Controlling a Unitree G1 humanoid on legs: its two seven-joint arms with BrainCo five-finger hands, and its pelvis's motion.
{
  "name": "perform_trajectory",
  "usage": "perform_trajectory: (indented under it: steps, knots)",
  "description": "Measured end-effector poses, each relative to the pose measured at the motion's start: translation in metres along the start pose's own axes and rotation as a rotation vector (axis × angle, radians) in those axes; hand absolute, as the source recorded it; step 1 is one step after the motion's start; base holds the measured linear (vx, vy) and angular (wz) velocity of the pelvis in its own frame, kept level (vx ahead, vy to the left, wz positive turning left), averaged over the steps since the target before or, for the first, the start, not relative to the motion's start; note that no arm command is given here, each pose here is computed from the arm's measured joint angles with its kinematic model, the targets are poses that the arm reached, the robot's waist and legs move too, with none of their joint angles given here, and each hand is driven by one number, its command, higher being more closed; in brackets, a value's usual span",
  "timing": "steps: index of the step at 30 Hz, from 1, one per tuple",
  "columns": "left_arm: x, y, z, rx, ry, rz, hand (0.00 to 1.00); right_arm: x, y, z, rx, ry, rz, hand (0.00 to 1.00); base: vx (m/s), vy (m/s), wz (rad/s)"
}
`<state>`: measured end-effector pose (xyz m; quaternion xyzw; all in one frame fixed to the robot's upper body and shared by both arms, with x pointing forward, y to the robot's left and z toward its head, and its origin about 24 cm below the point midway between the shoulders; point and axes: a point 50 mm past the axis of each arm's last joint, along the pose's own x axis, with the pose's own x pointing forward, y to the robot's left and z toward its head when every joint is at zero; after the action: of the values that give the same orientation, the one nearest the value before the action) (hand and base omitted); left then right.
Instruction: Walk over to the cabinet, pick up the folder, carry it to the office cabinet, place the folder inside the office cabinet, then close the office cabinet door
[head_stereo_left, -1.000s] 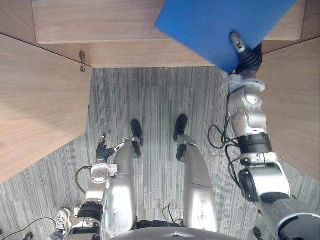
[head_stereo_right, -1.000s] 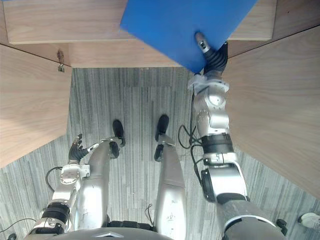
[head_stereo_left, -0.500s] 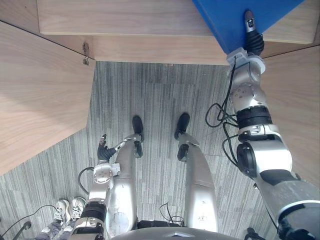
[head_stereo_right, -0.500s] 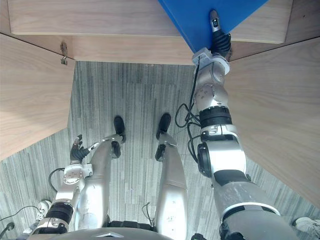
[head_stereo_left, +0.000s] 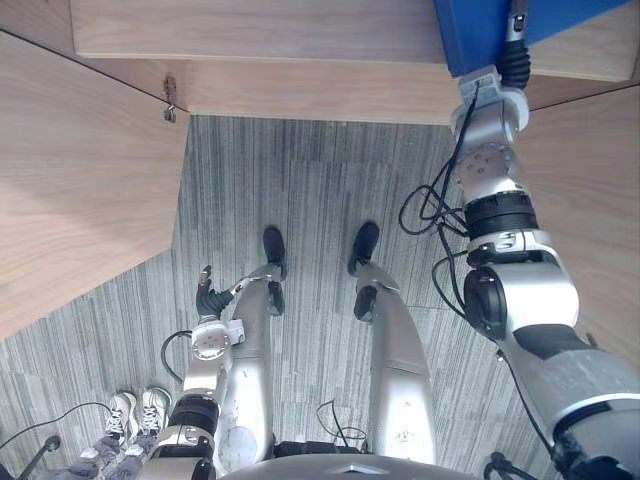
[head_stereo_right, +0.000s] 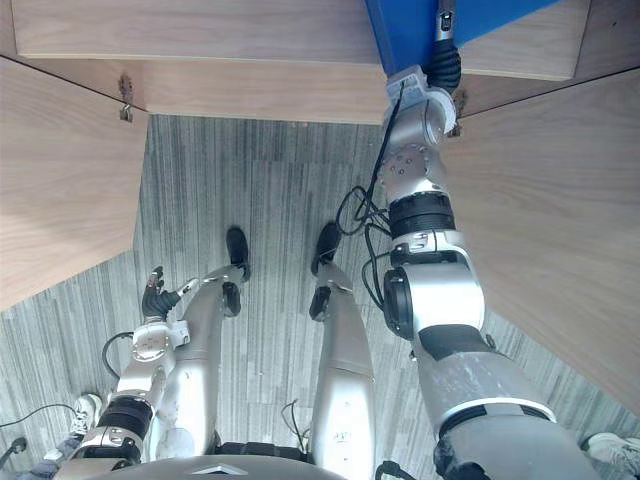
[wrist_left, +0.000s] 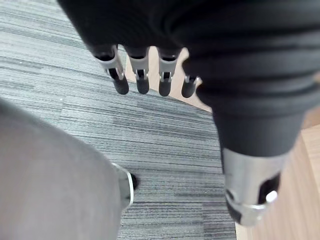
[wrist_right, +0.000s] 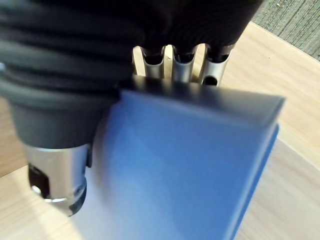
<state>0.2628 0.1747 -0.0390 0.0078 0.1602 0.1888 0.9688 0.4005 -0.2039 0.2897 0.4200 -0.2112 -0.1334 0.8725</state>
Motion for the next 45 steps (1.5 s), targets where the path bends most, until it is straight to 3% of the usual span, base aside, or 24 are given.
perform_trajectory:
  steps: [13,27,45]
  knots:
    - [0.0,-0.008,0.003,-0.017,0.002,-0.014,0.0,-0.004,0.014,0.004,-0.019,-0.029,0.067,0.0,0.02,-0.009,0.01]
    - [-0.002,-0.014,0.002,-0.004,0.002,-0.041,0.0,-0.013,0.066,-0.007,-0.316,-0.061,0.303,0.0,0.03,-0.013,0.03]
    - [-0.003,-0.013,-0.001,-0.004,0.013,-0.044,0.0,0.005,0.038,0.013,-0.316,-0.064,0.2,0.0,0.02,-0.017,0.09]
